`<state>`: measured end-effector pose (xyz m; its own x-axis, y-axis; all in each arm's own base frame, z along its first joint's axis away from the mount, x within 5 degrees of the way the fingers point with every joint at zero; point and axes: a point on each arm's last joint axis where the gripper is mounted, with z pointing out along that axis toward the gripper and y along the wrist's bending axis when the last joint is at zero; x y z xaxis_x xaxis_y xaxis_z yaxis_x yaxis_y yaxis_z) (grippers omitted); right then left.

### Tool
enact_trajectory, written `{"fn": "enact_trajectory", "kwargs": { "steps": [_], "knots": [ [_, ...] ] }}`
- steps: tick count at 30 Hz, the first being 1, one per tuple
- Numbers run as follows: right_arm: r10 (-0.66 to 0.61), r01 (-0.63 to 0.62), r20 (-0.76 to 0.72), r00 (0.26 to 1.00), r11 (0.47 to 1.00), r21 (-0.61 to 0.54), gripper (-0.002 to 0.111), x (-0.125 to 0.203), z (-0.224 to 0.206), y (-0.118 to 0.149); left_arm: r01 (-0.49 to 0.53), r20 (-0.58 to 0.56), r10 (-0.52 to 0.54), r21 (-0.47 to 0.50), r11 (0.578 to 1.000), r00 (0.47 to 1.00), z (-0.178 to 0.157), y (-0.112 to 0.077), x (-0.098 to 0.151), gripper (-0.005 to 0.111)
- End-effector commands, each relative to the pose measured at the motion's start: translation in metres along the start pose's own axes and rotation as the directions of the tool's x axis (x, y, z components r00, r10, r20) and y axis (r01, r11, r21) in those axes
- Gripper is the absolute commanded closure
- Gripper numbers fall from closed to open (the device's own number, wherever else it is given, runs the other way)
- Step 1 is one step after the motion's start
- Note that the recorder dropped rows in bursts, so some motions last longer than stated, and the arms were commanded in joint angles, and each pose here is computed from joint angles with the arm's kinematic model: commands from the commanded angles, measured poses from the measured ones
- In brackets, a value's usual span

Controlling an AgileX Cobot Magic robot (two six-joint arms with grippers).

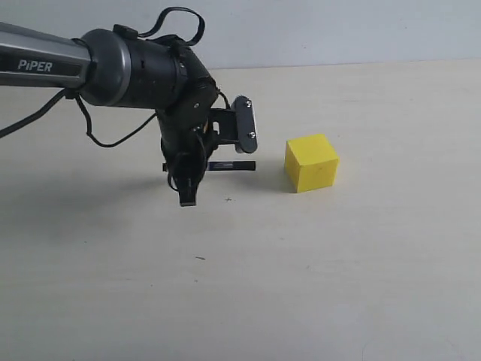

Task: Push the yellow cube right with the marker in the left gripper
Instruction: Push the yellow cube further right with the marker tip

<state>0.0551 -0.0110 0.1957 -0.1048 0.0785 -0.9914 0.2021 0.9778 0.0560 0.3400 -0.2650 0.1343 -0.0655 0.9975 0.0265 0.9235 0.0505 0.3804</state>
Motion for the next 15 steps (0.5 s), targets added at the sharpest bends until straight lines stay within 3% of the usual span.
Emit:
{"fn": "enact_trajectory", "kwargs": {
  "steps": [1, 6, 10, 15],
  "knots": [
    [-0.001, 0.001, 0.007, 1.000, 1.000, 0.008, 0.108, 0.001, 0.000, 0.000, 0.056, -0.045, -0.055, 0.016, 0.998, 0.997, 0.001, 0.006, 0.012, 0.107],
    [-0.001, 0.001, 0.007, 1.000, 1.000, 0.008, 0.108, 0.001, 0.000, 0.000, 0.005, 0.095, -0.001, -0.043, 0.999, 0.995, 0.005, -0.002, -0.022, 0.107],
    [-0.001, 0.001, 0.007, 1.000, 1.000, 0.008, 0.108, 0.001, 0.000, 0.000, -0.003, 0.189, 0.014, -0.059, 0.998, 0.982, 0.002, -0.012, -0.076, 0.107],
    [-0.001, 0.001, 0.007, 1.000, 1.000, 0.008, 0.108, 0.001, 0.000, 0.000, -0.006, 0.080, 0.009, -0.031, 1.000, 0.997, 0.003, -0.010, -0.068, 0.107]
  ]
}}
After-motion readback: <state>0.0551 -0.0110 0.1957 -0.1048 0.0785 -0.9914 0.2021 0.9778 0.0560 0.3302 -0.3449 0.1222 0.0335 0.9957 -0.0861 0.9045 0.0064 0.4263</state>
